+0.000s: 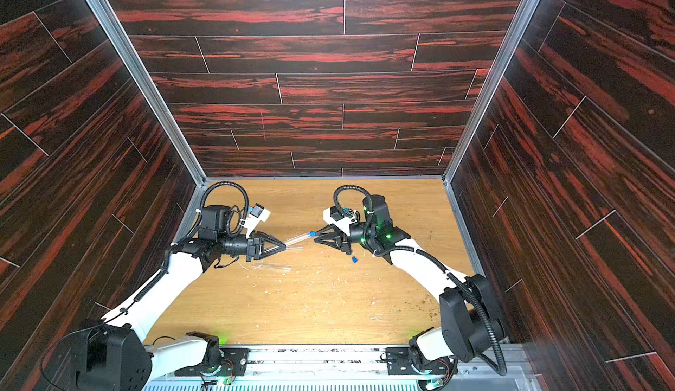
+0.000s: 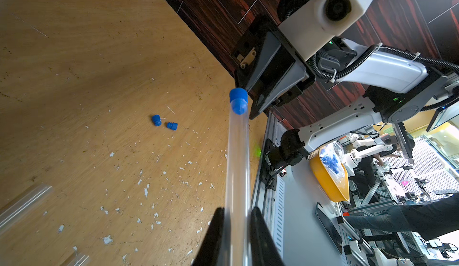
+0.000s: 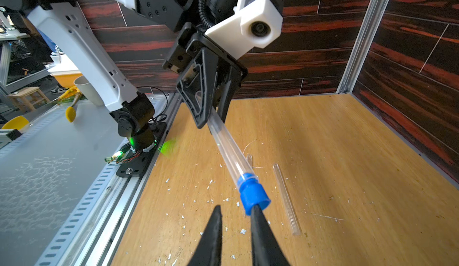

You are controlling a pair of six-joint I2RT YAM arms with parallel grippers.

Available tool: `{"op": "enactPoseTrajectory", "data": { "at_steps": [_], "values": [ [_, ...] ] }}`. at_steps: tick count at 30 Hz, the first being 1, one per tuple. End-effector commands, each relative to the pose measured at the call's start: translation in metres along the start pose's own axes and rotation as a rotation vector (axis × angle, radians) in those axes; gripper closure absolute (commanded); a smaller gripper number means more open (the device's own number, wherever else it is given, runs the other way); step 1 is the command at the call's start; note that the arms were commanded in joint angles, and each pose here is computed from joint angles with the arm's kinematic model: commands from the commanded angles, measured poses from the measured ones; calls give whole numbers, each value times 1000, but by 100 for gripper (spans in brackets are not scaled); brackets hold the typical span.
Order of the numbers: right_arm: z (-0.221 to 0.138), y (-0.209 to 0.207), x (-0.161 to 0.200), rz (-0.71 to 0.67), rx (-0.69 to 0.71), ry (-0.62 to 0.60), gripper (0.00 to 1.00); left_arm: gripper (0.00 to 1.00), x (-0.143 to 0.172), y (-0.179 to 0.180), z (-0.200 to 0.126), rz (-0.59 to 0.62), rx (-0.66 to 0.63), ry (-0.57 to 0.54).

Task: Insert stoppers into test tubes
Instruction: Insert the stopper into the test tube.

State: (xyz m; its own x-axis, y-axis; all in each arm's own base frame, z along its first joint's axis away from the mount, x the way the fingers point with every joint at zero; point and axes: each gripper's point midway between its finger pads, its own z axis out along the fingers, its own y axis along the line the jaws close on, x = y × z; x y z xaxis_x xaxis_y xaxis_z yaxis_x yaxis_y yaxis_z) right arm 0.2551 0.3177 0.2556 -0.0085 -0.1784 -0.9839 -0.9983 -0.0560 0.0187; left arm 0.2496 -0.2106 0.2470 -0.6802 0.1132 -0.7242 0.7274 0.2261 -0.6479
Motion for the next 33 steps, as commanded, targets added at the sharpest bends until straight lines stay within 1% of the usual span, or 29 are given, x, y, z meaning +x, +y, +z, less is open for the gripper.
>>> {"op": "enactPoseTrajectory", "data": {
  "at_steps": [1,6,12,18,24,33],
  "values": [
    [16,33,-15,-46,-182,-51,77,95,-3,-12,5,61,44,8],
    [16,36,-20,-41,-199,-74,77,95,-3,-12,5,60,44,8],
    [17,35,-17,-30,-199,-69,78,95,-3,-13,5,64,44,8],
    [22,33,-12,-26,-199,-31,80,95,-3,-13,4,66,46,8],
    [22,36,-14,-31,-224,-24,83,95,-2,-13,4,67,47,9],
    [24,41,-15,-29,-279,8,83,95,-2,-14,5,69,49,11]
  ]
}}
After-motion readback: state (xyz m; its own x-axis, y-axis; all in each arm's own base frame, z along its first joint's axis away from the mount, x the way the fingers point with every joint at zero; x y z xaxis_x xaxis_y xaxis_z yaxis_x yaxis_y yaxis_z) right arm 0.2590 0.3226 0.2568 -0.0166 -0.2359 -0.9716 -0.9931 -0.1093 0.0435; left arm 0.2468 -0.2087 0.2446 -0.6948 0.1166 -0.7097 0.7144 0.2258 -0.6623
